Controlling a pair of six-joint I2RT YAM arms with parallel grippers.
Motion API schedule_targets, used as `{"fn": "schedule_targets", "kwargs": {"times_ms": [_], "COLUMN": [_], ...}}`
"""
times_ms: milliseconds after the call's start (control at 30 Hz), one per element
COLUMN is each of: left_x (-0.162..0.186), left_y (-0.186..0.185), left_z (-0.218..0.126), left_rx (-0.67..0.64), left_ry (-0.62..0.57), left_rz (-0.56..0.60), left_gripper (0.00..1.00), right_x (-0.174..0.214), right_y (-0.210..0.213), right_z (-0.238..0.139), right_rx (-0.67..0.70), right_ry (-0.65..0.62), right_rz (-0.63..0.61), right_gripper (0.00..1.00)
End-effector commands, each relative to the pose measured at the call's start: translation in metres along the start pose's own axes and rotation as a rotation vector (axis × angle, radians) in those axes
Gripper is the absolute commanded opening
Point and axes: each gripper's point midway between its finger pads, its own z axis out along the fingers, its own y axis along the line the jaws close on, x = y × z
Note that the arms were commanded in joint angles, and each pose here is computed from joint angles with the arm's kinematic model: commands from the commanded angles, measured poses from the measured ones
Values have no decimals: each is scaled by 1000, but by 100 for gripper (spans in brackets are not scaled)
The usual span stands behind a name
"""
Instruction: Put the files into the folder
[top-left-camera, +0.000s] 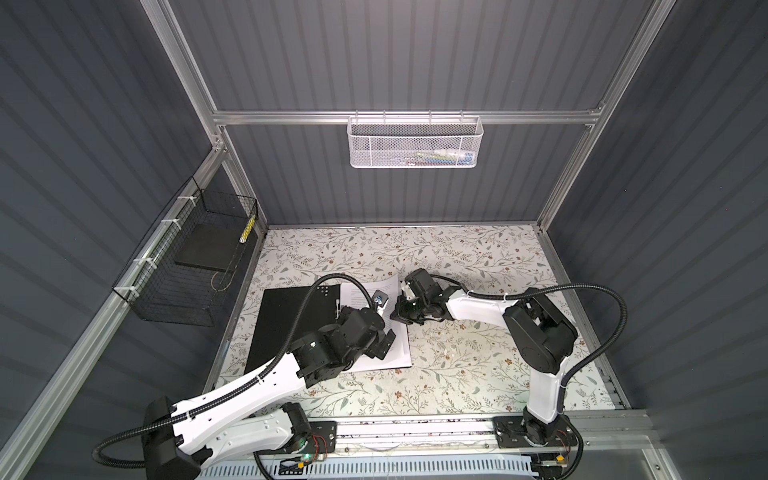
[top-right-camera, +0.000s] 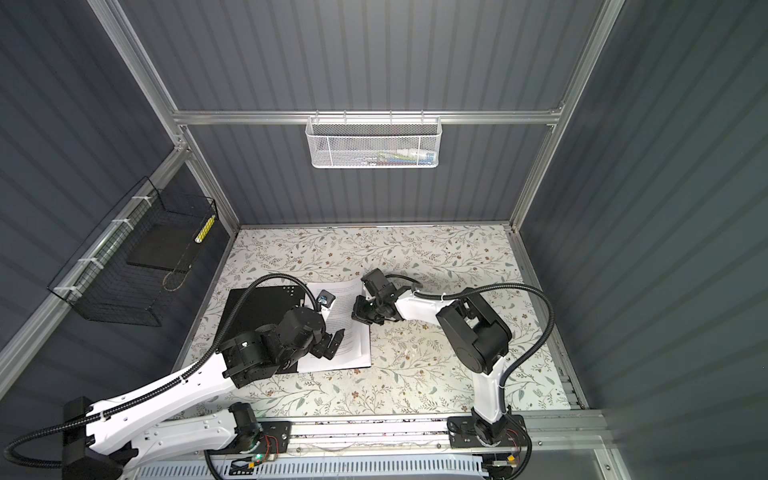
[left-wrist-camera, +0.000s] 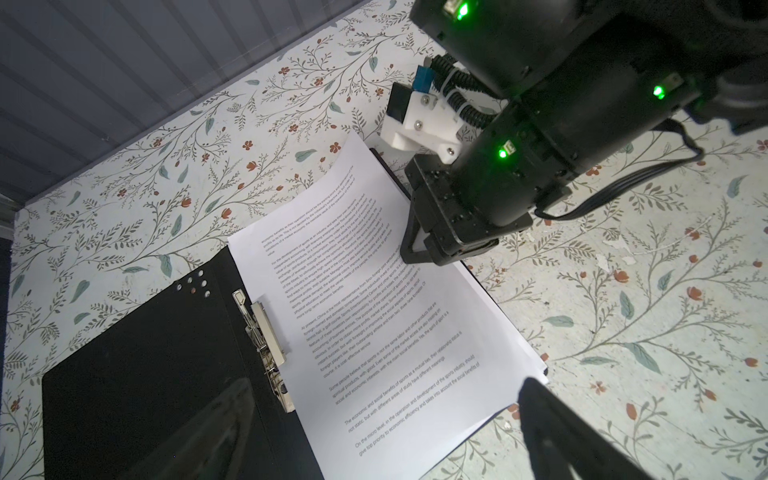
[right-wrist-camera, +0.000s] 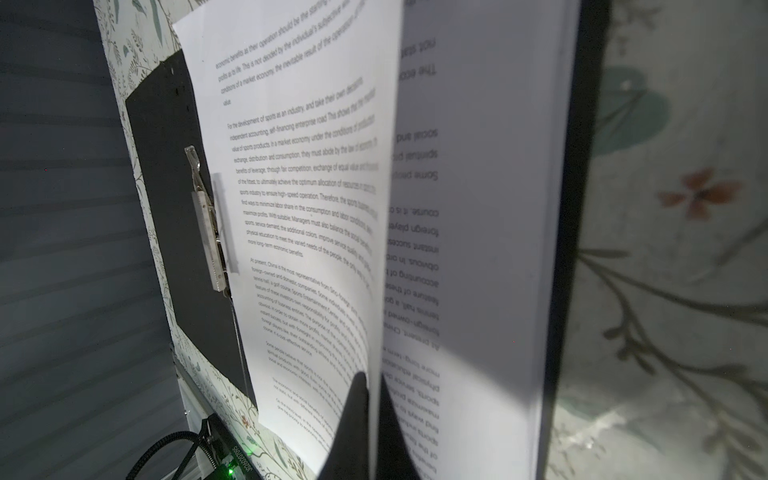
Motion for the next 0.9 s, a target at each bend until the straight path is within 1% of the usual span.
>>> {"fn": "schedule_targets", "kwargs": {"times_ms": [0,867], "left_x": [-2,-1], "left_y": [0,-2], "left_z": [-2,1], "left_rx": [9,21], "left_ry": [6,19], "left_rz": [-6,-4], "left_gripper": [100,100], "right_x": [0,7], "right_y": [5,7], "right_z": [4,9], "right_rx": [-8,-15], "right_ry": [7,28], "right_rz": [2,-4], "right_gripper": [0,0]}}
